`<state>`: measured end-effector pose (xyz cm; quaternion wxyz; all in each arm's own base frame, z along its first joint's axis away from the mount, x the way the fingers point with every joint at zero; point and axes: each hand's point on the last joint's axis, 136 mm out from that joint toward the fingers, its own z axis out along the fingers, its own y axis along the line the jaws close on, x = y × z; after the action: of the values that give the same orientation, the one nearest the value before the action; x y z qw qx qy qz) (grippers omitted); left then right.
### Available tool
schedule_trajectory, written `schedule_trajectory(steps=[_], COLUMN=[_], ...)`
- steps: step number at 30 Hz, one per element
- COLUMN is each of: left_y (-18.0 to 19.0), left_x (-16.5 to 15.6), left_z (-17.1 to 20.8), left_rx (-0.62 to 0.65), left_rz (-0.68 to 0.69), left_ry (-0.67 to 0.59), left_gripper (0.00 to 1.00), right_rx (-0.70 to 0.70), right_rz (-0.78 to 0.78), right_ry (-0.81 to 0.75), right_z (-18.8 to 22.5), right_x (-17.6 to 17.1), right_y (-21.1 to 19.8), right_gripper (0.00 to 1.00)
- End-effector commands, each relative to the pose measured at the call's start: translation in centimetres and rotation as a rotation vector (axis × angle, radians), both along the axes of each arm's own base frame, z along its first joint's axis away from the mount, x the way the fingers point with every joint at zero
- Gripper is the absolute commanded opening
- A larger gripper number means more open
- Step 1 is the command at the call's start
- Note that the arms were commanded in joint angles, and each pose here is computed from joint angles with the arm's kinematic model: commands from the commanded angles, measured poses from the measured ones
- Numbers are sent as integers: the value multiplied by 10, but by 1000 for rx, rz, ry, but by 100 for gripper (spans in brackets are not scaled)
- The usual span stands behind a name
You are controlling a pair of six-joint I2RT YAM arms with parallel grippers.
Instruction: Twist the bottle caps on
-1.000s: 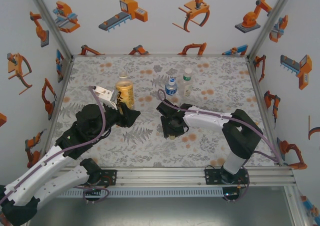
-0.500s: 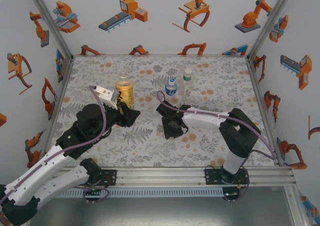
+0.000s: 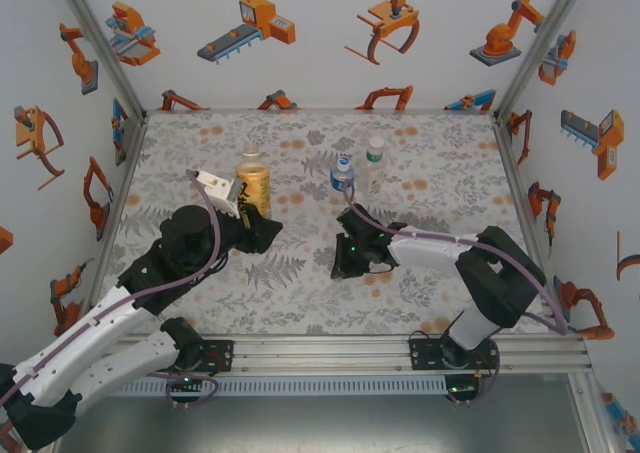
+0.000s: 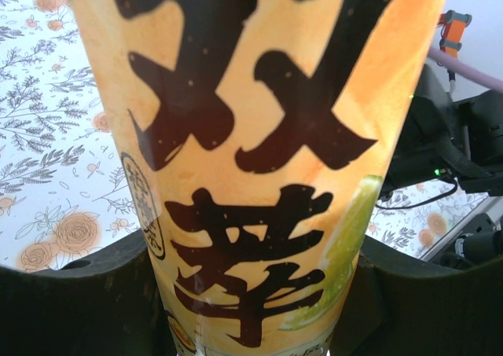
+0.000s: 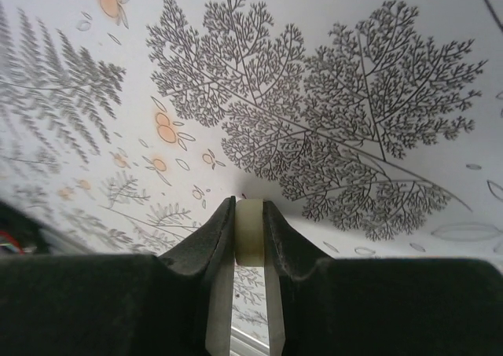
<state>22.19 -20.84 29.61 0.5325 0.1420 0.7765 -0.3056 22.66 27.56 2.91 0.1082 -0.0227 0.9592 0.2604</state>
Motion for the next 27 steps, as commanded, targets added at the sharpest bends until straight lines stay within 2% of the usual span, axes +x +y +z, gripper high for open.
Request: schedule_trajectory(steps=[1,5,7,9,11,19,27], left_y=[-3,-9,-11,-12,-13,-15,-10], left_x=[3,5,5,5,6,5,2], left_z=[12,11,11,12,12,9,3], left_rx=[-17,-9,-9,-8,-9,0,72], left_rz=[-5,-21,-28,-32,-36,-48,-50], left_ry=[-37,-28,-24,-23,-22,-16,0], left_gripper=[0,0,0,0,0,0,0], right_rx=[204,289,273,217,146,-79,-227], right_rz=[-69,-181,-225,-253,-261,-205,-109], right_ry=[3,43,58,68,67,6,-131], right_z=[12,5,0,-6,-9,10,38], right_x=[7,10,7,3,-3,-4,10], right_y=[5,-22,-38,-53,-67,-95,-77], right_gripper=[21,22,27,37,41,43,45])
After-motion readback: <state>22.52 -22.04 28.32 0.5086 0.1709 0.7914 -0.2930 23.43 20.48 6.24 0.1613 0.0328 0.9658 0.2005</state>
